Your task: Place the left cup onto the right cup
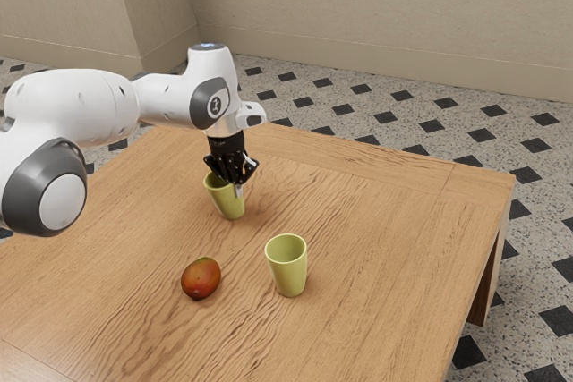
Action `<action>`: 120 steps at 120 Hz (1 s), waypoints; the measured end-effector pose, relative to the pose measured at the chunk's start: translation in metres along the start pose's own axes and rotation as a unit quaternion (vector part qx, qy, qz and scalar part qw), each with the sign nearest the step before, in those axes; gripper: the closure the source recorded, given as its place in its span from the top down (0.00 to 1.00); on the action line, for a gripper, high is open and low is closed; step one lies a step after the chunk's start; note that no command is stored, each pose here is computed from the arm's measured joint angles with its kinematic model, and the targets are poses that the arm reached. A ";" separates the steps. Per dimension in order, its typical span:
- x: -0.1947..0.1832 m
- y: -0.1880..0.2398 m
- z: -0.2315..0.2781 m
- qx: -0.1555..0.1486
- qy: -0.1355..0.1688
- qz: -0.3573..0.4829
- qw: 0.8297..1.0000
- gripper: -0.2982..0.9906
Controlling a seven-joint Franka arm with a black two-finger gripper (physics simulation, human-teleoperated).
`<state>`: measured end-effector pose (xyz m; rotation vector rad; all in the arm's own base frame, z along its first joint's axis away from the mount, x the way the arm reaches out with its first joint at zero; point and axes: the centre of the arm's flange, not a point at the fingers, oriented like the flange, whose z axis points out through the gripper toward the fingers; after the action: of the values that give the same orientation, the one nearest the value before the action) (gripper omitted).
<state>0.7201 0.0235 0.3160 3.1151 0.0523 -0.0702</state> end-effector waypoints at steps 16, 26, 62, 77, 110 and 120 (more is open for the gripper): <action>-0.001 0.002 -0.007 0.015 -0.001 0.007 1.000 0.16; -0.002 0.012 -0.020 0.027 0.003 0.019 0.999 0.16; -0.060 0.132 -0.113 0.046 0.028 0.102 0.993 0.16; -0.101 0.190 -0.126 0.051 0.017 0.138 0.989 0.16; -0.127 0.232 -0.113 0.049 -0.007 0.131 0.990 0.16; -0.132 0.237 -0.109 0.049 -0.011 0.124 0.991 0.16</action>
<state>0.6009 -0.2145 0.4371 3.1873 -0.3496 -0.1035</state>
